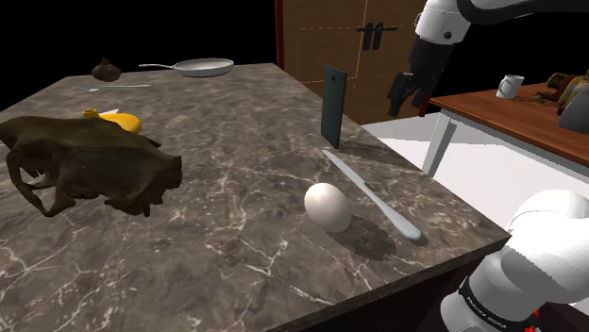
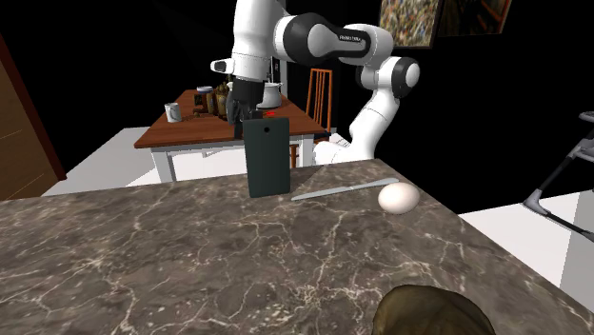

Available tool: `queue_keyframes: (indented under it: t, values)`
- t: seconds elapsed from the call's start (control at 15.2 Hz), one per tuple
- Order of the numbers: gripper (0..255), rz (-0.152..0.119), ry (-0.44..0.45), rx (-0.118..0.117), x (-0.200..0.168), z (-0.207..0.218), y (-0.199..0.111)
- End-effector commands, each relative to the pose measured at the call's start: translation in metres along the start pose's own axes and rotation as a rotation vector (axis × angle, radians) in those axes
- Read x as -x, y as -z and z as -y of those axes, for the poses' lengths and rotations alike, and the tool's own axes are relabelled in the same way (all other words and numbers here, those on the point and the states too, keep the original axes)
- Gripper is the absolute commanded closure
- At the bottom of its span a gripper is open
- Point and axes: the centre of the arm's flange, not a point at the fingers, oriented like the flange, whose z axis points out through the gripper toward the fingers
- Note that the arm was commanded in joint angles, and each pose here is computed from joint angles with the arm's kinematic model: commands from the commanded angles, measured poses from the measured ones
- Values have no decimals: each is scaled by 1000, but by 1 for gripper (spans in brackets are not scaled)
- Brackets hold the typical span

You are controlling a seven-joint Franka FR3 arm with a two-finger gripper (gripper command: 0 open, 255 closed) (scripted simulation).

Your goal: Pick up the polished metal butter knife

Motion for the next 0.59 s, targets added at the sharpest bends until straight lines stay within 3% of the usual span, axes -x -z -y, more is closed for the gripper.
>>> queue_keyframes:
  t: [0.0,0.53]
  values:
    - [0,0,0,0,0,0,0]
    - [0,61,-72,-53,35,87,11]
